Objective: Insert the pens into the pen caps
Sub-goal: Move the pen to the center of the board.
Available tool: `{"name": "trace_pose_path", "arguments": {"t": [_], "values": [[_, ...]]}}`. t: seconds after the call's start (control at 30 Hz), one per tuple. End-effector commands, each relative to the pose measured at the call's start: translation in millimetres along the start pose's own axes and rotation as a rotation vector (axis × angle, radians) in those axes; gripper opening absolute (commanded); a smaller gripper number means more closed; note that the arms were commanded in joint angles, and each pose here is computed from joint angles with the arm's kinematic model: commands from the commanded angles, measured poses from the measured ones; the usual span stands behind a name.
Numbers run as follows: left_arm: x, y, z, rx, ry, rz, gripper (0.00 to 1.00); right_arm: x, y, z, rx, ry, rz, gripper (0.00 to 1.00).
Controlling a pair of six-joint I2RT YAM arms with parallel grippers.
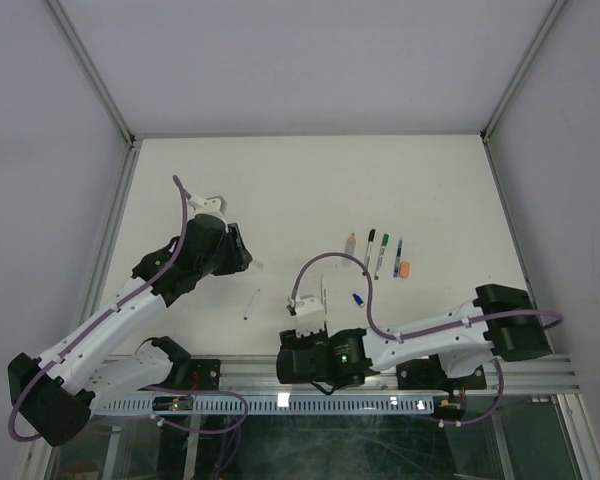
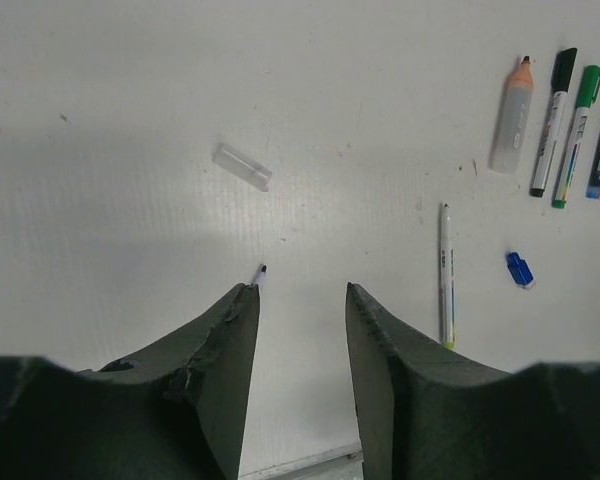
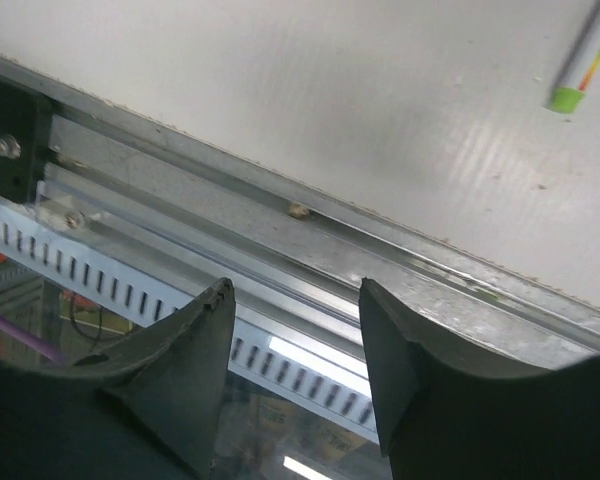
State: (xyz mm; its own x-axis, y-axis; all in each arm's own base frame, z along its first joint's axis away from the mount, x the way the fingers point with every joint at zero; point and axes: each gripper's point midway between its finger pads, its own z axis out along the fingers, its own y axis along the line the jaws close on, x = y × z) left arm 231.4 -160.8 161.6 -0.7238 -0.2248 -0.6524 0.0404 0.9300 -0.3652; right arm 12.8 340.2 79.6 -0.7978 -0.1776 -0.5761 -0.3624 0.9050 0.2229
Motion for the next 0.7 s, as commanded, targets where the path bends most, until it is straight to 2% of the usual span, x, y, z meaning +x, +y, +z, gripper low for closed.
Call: {"name": "trace_pose_path", "arguments": {"t": [0.0, 0.33, 0.67], "values": [[-18, -12, -13, 0.067, -0.048, 0.070, 0.41, -11, -2, -20, -0.162, -0.018, -0.013, 0.55], [-28, -21, -13, 0.107, -0.068, 0.164, 0.45, -67, -71, -1, -0.181, -0.040, 0.143, 0.57], [-24, -18, 11, 0.057, -0.038, 0.152, 0.47, -118, -139, 29, -0.013, -0.038, 0.210, 0.58]]}}
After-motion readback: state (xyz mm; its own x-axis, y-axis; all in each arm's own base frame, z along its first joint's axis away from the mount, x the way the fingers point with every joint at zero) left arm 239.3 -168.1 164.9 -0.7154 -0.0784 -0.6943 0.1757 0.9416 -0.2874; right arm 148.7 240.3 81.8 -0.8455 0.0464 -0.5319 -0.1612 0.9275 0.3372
